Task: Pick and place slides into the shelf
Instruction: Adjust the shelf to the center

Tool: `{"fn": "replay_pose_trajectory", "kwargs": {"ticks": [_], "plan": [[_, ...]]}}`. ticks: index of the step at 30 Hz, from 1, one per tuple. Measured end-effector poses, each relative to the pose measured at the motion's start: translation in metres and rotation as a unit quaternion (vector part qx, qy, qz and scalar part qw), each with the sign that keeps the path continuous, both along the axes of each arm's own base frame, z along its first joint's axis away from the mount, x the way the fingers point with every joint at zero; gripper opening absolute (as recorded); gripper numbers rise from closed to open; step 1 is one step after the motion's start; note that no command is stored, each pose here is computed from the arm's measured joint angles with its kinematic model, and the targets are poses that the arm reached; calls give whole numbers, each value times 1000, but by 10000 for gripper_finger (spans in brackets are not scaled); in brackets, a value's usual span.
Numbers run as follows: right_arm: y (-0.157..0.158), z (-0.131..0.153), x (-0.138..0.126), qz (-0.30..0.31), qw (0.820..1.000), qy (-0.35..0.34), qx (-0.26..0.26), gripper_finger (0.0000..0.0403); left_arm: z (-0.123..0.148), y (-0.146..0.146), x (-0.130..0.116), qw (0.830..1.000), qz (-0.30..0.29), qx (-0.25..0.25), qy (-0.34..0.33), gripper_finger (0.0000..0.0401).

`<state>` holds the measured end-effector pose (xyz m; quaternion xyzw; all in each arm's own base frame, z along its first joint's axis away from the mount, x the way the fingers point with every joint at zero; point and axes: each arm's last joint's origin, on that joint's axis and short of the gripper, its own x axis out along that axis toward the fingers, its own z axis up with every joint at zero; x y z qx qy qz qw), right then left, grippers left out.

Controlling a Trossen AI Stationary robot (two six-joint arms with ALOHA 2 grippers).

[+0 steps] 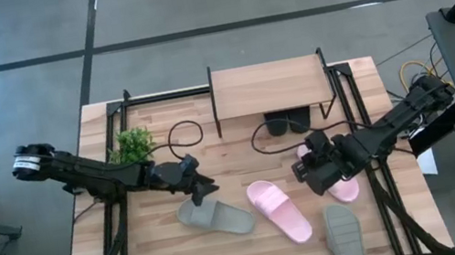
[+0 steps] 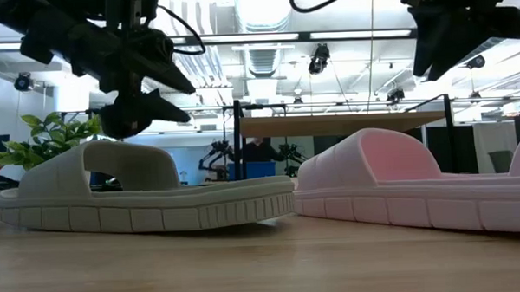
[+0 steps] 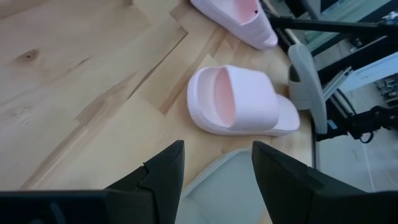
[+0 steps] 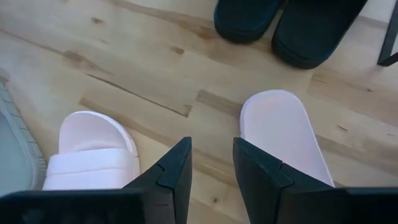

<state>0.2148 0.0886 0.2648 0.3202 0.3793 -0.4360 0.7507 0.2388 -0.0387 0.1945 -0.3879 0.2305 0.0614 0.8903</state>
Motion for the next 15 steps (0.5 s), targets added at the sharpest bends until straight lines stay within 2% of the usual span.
{"fn": "replay_pose_trajectory", "kwargs": {"ticks": [5,15], "plan": [[0,3,0,-1,1000,-1,-3,106,13,1,1,1000,-1,1,-24,173],[-10,34,-13,-55,996,15,-68,84,52,11,-1,995,10,24,-100,173]]}}
